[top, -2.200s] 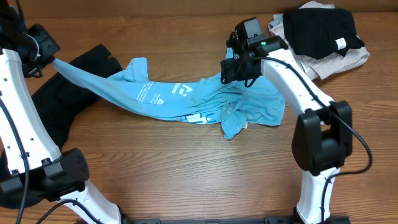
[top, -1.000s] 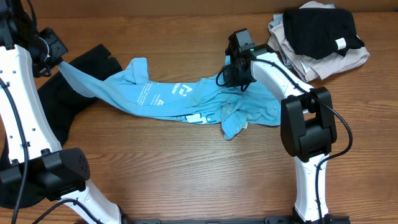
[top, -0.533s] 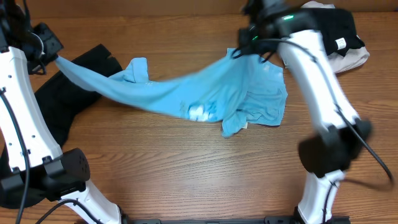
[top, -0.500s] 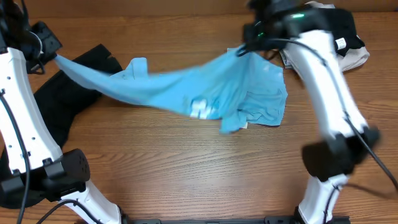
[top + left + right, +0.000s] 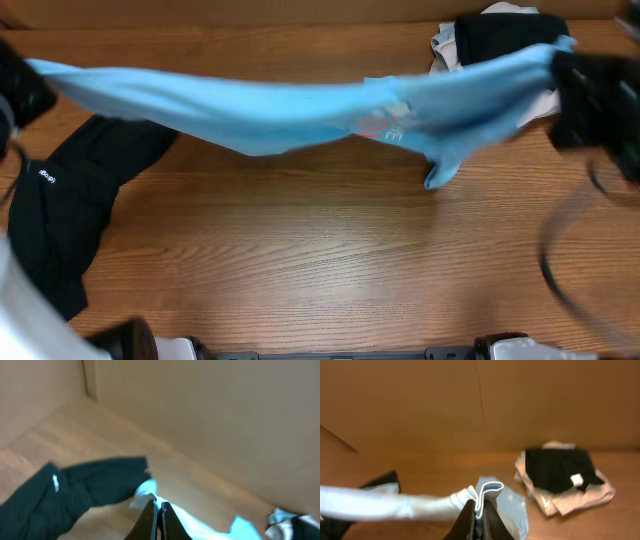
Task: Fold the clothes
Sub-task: 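Lift the shirt with both grippers, stretching it between them, then lay the stretched shirt flat on the table with both grippers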
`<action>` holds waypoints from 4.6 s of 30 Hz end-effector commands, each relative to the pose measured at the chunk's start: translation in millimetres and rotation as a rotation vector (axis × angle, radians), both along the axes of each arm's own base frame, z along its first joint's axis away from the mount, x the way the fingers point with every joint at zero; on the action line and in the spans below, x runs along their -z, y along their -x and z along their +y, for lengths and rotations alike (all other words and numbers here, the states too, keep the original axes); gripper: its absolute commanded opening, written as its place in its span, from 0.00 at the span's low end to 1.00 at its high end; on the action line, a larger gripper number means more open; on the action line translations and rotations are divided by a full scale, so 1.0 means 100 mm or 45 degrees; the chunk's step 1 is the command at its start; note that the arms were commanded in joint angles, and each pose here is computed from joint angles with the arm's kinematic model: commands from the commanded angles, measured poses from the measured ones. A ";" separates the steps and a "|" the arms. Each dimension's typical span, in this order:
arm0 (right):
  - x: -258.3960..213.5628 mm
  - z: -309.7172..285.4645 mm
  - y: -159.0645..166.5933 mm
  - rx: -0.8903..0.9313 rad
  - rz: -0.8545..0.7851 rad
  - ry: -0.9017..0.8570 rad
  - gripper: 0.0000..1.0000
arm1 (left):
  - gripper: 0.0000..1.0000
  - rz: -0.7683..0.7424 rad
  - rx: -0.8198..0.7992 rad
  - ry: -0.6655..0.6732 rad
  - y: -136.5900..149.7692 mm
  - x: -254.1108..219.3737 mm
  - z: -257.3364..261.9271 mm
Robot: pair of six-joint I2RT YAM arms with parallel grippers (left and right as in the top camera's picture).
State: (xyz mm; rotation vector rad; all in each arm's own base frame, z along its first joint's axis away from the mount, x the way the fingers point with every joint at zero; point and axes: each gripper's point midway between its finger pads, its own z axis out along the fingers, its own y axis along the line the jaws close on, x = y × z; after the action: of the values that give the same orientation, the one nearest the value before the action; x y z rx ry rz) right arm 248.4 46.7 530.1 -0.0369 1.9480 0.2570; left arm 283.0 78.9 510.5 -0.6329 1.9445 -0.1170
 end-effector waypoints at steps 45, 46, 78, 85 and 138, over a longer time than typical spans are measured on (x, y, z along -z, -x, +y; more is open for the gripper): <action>-0.99 -0.14 -1.70 0.065 -0.634 0.116 0.04 | 0.04 -0.377 0.022 -0.073 -1.39 -0.45 0.42; -0.92 -0.14 -1.73 0.058 -0.604 0.117 0.04 | 0.04 -0.355 0.023 -0.074 -1.39 -0.40 0.42; 1.24 0.21 -0.79 -0.160 0.632 -0.038 0.04 | 0.04 0.498 0.005 0.053 -0.09 0.99 0.11; 1.92 0.20 -0.23 -0.157 0.920 -0.017 0.04 | 0.04 0.806 0.013 0.165 0.31 1.74 -0.03; 3.67 0.19 -1.74 0.004 0.685 -0.070 0.04 | 0.04 0.727 -0.475 0.363 -0.28 3.69 0.43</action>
State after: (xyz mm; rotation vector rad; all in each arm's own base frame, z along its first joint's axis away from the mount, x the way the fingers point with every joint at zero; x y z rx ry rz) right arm 411.8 66.4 146.7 0.1235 2.5384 0.3656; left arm 297.5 130.9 149.1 -1.3341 2.3131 0.1119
